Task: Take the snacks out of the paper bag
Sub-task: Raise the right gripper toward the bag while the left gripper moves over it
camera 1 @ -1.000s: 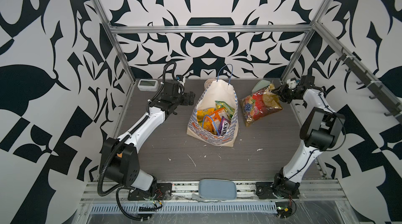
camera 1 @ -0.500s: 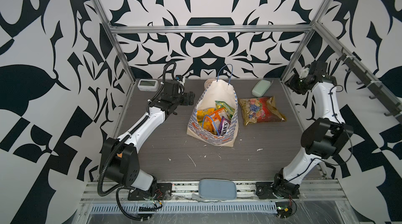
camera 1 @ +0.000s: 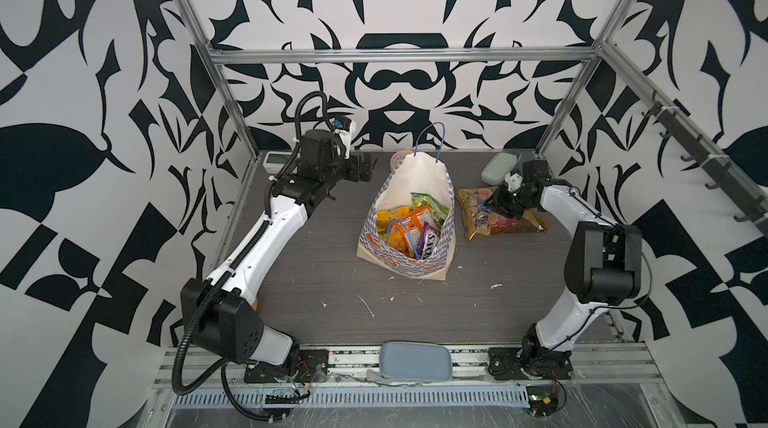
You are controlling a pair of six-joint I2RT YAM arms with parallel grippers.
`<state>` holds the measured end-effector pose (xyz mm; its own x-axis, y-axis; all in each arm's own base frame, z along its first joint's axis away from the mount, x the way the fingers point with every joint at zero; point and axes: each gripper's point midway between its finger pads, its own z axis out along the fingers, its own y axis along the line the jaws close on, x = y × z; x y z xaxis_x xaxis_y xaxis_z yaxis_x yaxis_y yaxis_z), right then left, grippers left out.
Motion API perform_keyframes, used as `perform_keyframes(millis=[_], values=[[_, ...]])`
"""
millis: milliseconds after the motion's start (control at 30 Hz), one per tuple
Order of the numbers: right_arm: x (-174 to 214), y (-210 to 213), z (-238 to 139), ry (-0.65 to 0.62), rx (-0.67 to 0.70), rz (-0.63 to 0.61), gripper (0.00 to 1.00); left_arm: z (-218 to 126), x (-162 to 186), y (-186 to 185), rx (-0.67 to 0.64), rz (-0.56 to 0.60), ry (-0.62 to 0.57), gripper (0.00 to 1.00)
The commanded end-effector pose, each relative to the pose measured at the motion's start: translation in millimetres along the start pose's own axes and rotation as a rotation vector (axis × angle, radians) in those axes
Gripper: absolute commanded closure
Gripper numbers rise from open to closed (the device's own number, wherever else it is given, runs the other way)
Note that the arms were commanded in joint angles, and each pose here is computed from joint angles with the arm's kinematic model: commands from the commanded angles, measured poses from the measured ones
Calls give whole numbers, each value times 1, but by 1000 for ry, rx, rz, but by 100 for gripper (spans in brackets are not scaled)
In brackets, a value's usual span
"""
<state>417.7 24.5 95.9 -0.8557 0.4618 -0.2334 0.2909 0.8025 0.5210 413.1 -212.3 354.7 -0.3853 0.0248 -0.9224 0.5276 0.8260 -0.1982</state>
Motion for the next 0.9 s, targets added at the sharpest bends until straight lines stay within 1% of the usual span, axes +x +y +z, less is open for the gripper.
perform_keyframes(millis=[0,67,100,133,200,267,367,433,500,533,633,667,733,767,867], values=[[-20,-1,-12,-85,5,-21,64,4,18,-24,95,65,110,7],[-20,5,-22,-91,-12,-30,64,4,28,-29,74,117,151,5],[-21,17,-33,-107,-41,-42,63,3,33,-32,68,141,171,3],[-23,33,-46,-121,-92,-58,63,3,38,-35,67,154,188,0],[-25,70,-78,-166,-172,-106,62,2,45,-42,76,172,224,0],[-25,102,-112,-232,-189,-167,35,4,51,-49,70,193,274,0],[-13,151,-149,-298,-210,-285,39,13,64,-56,41,241,356,0],[2,177,-163,-297,-231,-333,35,20,73,-61,26,277,406,0],[16,197,-170,-287,-255,-365,30,25,79,-64,15,302,446,0],[24,205,-173,-287,-255,-384,24,28,82,-64,7,311,463,0],[53,231,-169,-250,-249,-440,1,33,91,-56,-54,325,514,0],[60,235,-166,-238,-219,-458,0,34,93,-54,-68,328,522,0],[70,232,-155,-231,-101,-490,1,37,98,-48,-94,333,545,1],[71,231,-151,-231,-65,-499,0,38,101,-44,-117,339,559,3],[80,227,-134,-197,37,-533,0,43,108,-29,-192,359,605,13]])
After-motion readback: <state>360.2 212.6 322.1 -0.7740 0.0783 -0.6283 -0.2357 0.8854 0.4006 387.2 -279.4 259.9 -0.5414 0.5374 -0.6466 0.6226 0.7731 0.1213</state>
